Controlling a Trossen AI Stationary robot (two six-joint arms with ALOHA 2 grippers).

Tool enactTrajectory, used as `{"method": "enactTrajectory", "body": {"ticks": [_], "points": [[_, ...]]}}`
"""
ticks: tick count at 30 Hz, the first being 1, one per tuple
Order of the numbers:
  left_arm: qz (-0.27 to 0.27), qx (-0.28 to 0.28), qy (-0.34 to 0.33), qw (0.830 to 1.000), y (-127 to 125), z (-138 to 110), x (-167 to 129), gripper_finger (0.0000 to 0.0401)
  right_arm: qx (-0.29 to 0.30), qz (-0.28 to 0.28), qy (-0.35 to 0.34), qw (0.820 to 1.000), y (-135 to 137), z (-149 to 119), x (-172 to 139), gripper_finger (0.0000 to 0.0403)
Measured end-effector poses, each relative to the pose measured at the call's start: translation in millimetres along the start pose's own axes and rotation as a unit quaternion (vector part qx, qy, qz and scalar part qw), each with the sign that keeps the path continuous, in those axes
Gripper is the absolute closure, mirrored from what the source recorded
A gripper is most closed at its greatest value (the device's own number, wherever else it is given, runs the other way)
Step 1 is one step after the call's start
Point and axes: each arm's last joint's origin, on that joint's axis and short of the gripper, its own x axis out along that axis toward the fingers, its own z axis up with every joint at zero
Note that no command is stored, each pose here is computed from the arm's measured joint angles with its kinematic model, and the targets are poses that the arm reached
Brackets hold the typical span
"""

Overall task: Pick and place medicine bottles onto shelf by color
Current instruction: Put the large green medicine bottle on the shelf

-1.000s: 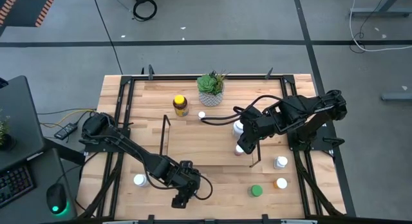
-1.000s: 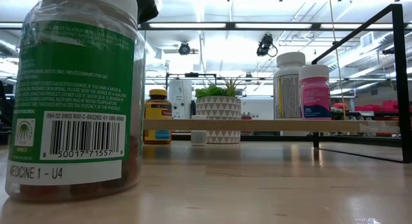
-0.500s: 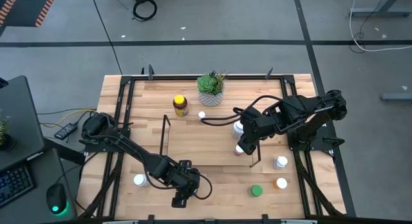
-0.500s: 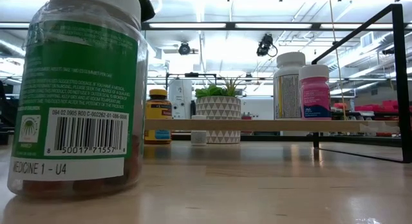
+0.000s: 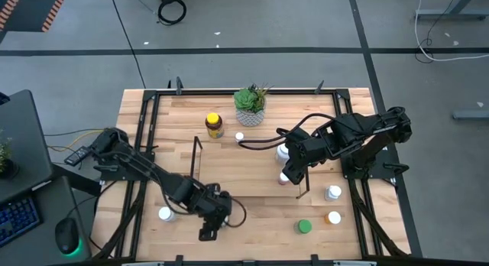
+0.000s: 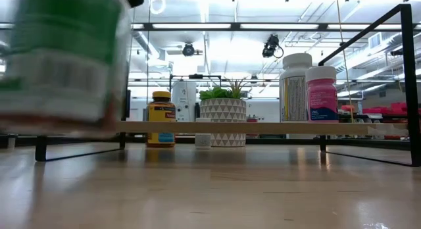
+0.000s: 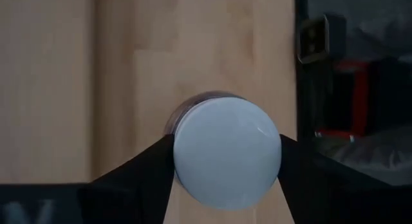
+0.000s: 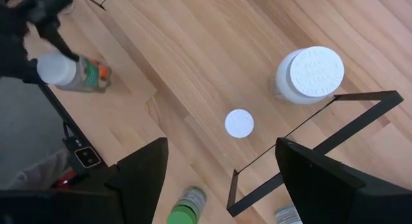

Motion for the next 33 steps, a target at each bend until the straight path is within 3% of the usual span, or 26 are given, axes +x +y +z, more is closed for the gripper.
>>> {"method": "enactTrajectory", "body": {"ticks": [8,13,21,33], "points": [[0.034,-0.014,-0.032,0.999,24,5,-40,0.0158,-0.005,0.000,-0.001,1.000,0,0,0,0.0108],[0.090,0.027,0.005,0.996,49,4,-47,0.0154,-0.005,-0.003,-0.006,1.000,0,0,0,0.0108],[0.118,0.111,0.028,0.986,86,16,-50,0.0151,0.002,-0.004,-0.011,1.000,0,0,0,0.0108],[0.159,0.084,0.042,0.983,157,30,-62,0.0149,0.019,-0.003,-0.014,1.000,1,-1,0,0.0108]]}}
